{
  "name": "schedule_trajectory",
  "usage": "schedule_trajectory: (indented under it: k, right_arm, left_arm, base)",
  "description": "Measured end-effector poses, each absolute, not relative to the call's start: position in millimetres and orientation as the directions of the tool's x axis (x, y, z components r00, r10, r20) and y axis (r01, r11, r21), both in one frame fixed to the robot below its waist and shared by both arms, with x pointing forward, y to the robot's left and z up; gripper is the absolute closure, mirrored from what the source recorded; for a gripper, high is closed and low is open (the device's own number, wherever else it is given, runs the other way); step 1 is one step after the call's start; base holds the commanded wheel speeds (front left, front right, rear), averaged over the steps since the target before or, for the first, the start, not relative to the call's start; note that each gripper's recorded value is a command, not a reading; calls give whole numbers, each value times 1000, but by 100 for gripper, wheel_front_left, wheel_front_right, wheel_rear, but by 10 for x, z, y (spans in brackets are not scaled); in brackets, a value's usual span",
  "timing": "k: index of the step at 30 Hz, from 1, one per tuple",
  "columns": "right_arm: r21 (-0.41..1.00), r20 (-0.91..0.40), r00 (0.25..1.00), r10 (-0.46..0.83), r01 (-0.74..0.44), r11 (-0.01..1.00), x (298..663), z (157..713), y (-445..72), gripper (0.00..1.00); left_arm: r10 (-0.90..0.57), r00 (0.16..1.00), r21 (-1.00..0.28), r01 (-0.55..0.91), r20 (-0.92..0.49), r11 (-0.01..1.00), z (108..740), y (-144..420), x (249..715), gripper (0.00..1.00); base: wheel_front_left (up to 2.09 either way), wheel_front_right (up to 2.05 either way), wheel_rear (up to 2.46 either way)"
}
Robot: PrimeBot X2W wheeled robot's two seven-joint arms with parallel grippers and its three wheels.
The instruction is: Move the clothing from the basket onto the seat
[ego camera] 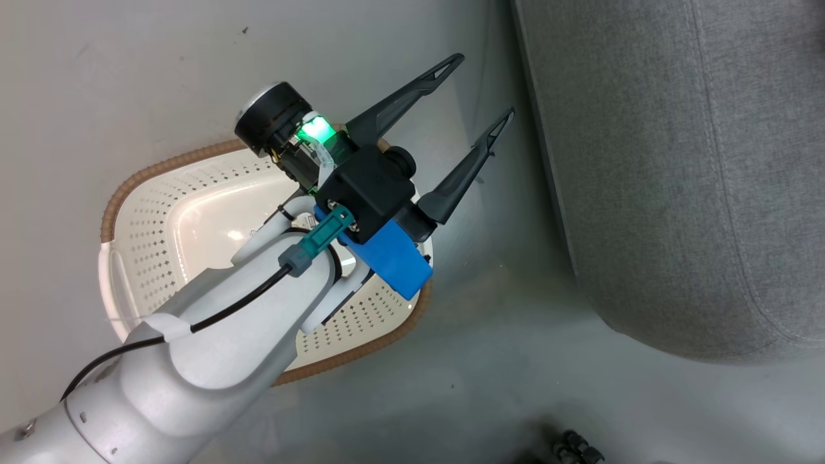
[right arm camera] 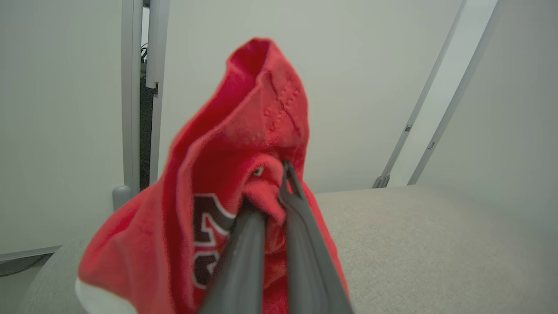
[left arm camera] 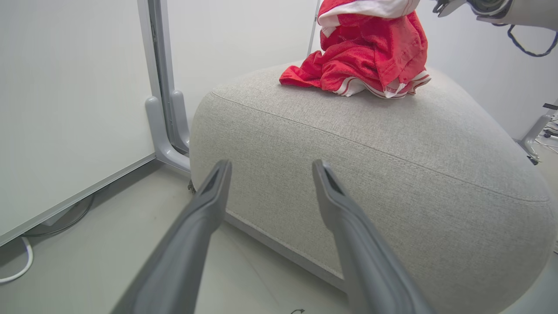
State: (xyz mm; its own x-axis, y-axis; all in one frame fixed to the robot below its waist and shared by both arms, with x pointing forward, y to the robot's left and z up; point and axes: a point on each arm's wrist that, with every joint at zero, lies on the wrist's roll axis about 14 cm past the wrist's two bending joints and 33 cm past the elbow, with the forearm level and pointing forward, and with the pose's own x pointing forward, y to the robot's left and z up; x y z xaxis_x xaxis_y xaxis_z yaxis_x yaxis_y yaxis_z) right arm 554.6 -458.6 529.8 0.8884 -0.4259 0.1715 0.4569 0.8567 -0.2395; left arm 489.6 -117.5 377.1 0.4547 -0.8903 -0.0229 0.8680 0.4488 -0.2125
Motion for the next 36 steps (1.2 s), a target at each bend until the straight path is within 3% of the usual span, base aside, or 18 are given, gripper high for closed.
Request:
schedule_trajectory:
  k: [8, 12, 13, 14, 25, 31, 36]
  right_arm:
    - [-229, -59, 871, -488, 464, 856, 5343, 4463, -4643, 100]
    - [-214, -95, 862, -497, 470, 856, 5286, 4344, -4639, 99]
    - [-207, -89, 862, -500, 475, 855, 5282, 4369, -4643, 54]
    - [-203, -82, 861, -502, 478, 855, 5278, 4397, -4645, 0]
    - [-219, -52, 864, -501, 480, 849, 4716, 4583, -4529, 0]
    - [-195, 38, 894, -446, 444, 875, 4546, 4895, -4233, 0]
    - [-160, 107, 938, -329, 343, 926, 4578, 5121, -3748, 0]
  left_arm:
    - [-889, 457, -212, 866, -29, 453, 3718, -1146, 4921, 0]
    - [-886, 462, -204, 865, -27, 458, 3741, -1135, 4942, 0]
    - [-885, 465, -200, 865, -26, 460, 3756, -1132, 4948, 0]
    - [-884, 467, -195, 865, -24, 462, 3775, -1129, 4952, 0]
    - [-861, 507, -175, 851, 34, 494, 4185, -1090, 4886, 0]
    - [-809, 587, -173, 802, 46, 572, 4401, -917, 4886, 0]
    - [-725, 687, -172, 721, 54, 671, 4599, -617, 4940, 0]
  base:
    - [0, 0, 0]
    - [0, 0, 0]
    - [0, 0, 0]
    - [0, 0, 0]
    - [0, 0, 0]
    - [0, 0, 0]
    - [0, 0, 0]
